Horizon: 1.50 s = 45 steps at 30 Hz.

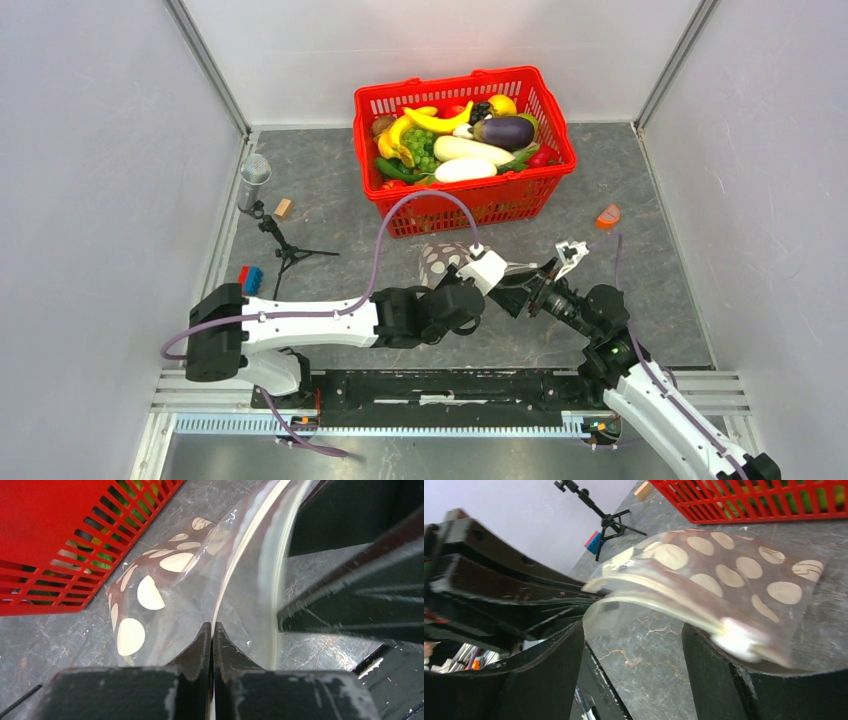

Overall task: Place the food in the zip-top bag and seal the zipper
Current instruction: Open the zipper of the food storage bag.

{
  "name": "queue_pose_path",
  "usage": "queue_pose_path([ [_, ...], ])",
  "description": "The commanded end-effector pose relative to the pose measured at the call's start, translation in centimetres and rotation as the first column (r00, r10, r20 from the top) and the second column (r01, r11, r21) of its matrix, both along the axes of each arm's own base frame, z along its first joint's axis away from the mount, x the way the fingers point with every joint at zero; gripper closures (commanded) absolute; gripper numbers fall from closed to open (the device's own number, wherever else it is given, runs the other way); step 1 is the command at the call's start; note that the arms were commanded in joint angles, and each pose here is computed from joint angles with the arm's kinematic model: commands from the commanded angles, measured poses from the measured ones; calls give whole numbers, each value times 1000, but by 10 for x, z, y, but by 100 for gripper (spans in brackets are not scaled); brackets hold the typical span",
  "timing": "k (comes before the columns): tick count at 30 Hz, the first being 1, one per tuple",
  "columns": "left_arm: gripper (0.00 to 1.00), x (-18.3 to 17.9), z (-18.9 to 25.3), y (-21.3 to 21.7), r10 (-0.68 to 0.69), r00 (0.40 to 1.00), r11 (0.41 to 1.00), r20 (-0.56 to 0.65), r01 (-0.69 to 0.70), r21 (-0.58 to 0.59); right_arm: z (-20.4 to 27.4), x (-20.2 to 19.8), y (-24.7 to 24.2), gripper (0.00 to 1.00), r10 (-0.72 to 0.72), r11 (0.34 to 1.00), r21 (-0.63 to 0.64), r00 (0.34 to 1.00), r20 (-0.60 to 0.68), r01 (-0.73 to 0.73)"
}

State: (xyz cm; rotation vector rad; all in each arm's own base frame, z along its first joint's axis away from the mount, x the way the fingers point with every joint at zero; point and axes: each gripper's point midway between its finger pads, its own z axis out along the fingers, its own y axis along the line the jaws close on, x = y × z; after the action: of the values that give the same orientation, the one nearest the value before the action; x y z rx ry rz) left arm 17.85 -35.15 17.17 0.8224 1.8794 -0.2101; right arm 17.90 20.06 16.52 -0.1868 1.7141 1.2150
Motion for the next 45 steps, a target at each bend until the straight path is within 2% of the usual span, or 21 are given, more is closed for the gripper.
queue_pose_path([
  [1,98,6,12,-4,55,995,995,-81,-61,-76,40,-1,9,24,19,1000,21,995,94,-21],
  [4,98,14,23,1,72,993,991,-91,-82,-109,50,-5,9,23,30,1000,-1,992,119,-30],
  [8,98,16,39,-1,49,995,987,-87,-62,-151,62,-5,7,22,12,999,31,992,126,-16],
  [11,98,9,46,-8,5,994,982,-114,-26,-185,50,6,5,28,-31,1000,0,996,80,31],
  [13,98,5,51,-11,-18,991,977,-130,-10,-211,43,12,5,37,-58,998,2,997,51,58],
  [15,98,2,57,-13,-33,990,971,-138,-1,-240,39,16,4,40,-86,996,21,995,41,85],
  [17,98,1,62,-12,-36,990,965,-138,-1,-263,37,19,5,54,-98,995,19,995,32,97],
  [20,98,7,67,-6,-16,989,958,-146,-27,-287,42,20,4,68,-104,995,1,993,51,104],
  [22,98,13,70,-3,-12,987,949,-162,-39,-312,46,24,-2,83,-131,989,-64,989,72,136],
  [23,98,18,74,1,-6,986,944,-167,-49,-325,47,27,-8,86,-158,980,-108,984,78,166],
  [25,98,27,82,11,20,987,938,-159,-73,-339,40,29,-23,98,-196,947,-244,978,75,209],
  [29,98,39,100,38,63,988,930,-138,-109,-352,46,26,-47,100,-201,863,-452,974,106,228],
  [31,98,38,106,46,65,988,928,-139,-111,-357,42,23,-52,100,-183,830,-519,979,94,205],
  [33,97,28,113,46,6,989,927,-145,-60,-371,40,21,-51,100,-152,814,-555,985,80,171],
  [35,93,11,117,39,-99,981,917,-169,24,-398,44,18,-36,100,-74,843,-528,994,79,105],
  [39,74,-3,102,45,-134,965,923,-225,39,-382,69,9,7,100,92,936,-349,989,112,-47],
  [42,60,-9,85,58,-113,959,941,-258,21,-337,80,5,25,100,165,953,-273,980,113,-129],
  [44,56,-13,78,64,-114,954,948,-276,21,-318,79,5,34,100,195,950,-268,976,98,-163],
  [45,51,-16,77,66,-118,952,948,-282,24,-317,78,6,37,100,206,946,-272,974,90,-175],
])
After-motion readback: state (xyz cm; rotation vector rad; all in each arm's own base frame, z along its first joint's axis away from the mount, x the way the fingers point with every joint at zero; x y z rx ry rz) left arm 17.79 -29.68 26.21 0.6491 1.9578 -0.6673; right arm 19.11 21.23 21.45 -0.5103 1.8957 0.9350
